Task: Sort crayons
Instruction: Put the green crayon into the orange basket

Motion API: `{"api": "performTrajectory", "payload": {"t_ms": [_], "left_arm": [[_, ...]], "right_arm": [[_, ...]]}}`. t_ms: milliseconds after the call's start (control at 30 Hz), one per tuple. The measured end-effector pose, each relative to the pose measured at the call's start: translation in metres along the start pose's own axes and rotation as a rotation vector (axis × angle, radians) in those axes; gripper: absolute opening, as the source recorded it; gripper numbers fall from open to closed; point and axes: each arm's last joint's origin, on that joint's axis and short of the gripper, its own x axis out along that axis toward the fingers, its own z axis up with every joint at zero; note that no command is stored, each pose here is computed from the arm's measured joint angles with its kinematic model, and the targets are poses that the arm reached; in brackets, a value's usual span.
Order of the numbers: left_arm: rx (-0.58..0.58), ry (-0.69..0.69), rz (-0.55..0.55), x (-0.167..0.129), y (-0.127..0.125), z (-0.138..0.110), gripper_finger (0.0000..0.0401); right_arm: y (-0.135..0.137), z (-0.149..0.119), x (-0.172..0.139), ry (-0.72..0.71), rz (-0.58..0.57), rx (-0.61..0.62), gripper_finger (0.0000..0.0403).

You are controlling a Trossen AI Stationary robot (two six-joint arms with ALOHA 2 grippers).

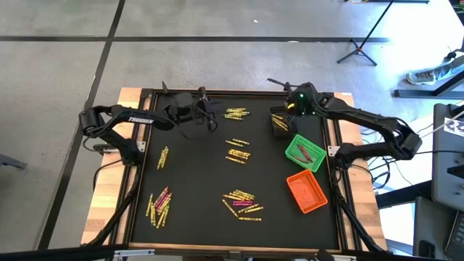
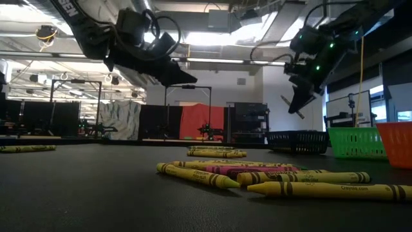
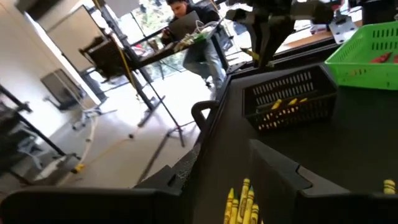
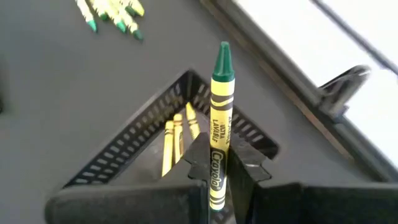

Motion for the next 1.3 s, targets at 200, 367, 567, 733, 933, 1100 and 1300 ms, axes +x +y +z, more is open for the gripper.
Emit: {"api": "performTrajectory", "payload": {"t_ms": [200,367,567,733,933,1100,1300], "left_arm": [[-0.028,0.005,-0.015,0.0,0.004,-0.003,0.0117],[-0.05,0.021,-0.038,0.0,-0.002,-0.003,0.0117],[-0.07,0.008,-0.081,0.0,-0.014,0.003,0.0117],[-0.082,0.02,-0.144,-0.001,-0.031,0.007,0.0117],[-0.122,0.015,-0.225,-0.003,-0.054,0.015,0.0117],[-0.169,-0.001,-0.293,-0.007,-0.074,0.023,0.0117],[-0.189,0.029,-0.371,-0.014,-0.096,0.028,0.0117]], "right_arm": [[-0.001,-0.005,0.018,0.075,0.029,-0.029,0.0026],[0.009,0.0,0.002,0.064,0.036,-0.067,0.0026],[0.04,-0.005,-0.035,0.102,0.13,-0.074,0.0026],[0.066,-0.024,-0.059,0.215,0.213,-0.062,0.0026],[0.105,-0.044,-0.087,0.305,0.386,-0.047,0.0026],[0.133,-0.07,-0.107,0.452,0.418,-0.048,0.0026],[0.157,-0.089,-0.126,0.507,0.471,0.004,0.0026]]}}
